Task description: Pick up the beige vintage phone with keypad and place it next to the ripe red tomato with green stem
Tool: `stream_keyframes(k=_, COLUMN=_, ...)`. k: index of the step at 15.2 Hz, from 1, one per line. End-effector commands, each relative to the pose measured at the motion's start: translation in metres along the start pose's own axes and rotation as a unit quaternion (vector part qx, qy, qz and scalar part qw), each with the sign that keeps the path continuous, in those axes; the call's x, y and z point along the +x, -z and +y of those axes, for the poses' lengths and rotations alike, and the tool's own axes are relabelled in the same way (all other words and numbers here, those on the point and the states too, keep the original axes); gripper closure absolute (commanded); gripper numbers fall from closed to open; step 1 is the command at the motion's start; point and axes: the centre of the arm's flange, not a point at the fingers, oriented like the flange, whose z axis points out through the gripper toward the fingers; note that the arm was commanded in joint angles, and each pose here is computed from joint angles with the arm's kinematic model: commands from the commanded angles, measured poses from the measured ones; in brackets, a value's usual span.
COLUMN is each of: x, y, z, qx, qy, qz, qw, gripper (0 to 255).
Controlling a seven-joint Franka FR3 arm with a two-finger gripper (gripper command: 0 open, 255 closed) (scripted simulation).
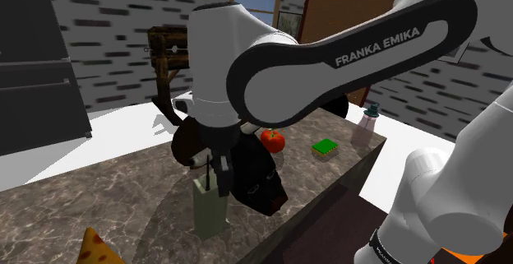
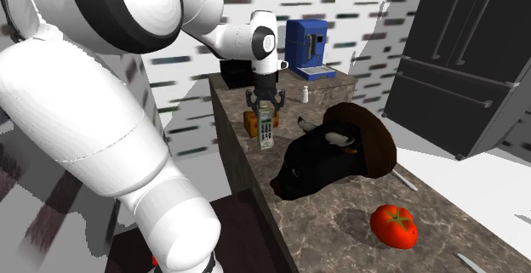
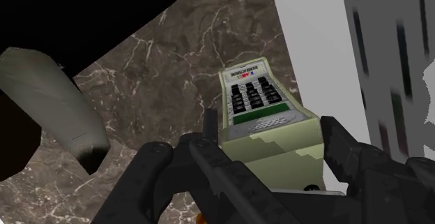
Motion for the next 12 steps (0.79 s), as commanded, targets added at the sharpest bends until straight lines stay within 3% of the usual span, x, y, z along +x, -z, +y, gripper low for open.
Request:
stream_keyframes(k=1, x=-0.001, y=0.013, z=0.001, qx=0.0, qy=0.0, qz=0.0, qw=1.0, gripper=255)
stream_keyframes(k=12, x=-0.005, y=0.071, z=0.002, qx=0.0, qy=0.0, qz=0.0, qw=1.0, gripper=255)
